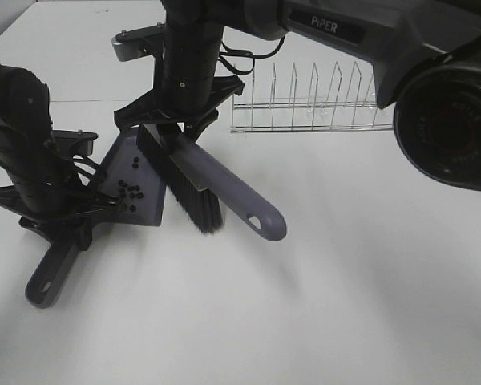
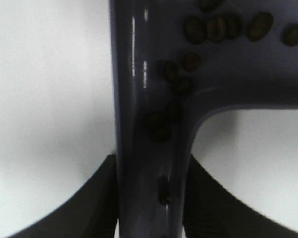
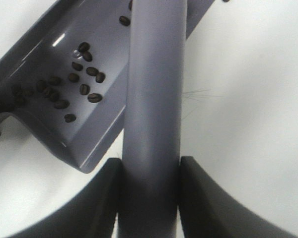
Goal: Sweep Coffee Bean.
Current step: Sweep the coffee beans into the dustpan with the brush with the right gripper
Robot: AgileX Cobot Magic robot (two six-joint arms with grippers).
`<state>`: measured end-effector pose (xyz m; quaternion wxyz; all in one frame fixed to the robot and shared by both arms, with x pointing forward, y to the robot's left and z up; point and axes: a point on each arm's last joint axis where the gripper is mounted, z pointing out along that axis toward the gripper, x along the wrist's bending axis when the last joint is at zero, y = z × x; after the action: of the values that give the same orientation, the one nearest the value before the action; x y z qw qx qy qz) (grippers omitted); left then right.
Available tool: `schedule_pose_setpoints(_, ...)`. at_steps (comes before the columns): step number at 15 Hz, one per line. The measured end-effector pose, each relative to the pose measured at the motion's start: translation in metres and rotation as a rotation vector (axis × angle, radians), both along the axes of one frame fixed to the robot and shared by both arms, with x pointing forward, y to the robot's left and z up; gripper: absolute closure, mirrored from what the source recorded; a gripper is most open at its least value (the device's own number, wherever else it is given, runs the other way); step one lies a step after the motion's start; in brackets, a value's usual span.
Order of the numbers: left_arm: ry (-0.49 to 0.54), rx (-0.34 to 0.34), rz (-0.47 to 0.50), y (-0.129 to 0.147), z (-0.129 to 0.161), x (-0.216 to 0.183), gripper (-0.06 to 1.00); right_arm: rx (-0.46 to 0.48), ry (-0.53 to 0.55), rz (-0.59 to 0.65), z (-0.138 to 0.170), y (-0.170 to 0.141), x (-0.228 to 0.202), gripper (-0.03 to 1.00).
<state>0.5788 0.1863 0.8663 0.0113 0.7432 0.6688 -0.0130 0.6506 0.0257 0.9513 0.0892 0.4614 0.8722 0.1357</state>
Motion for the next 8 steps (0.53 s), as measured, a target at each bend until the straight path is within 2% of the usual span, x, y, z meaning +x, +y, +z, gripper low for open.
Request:
schedule_pose_setpoints(4,0.000,0.000,0.000,0.000,0.000,0.000,0.62,-0.101,-0.126,0.005,0.034,-0.015,0.004,0.70)
schedule_pose_setpoints(8,0.000,0.000,0.000,0.000,0.000,0.000,0.62,-0.090,-0.192,-0.044,0.079,-0.040,0.008,0.70)
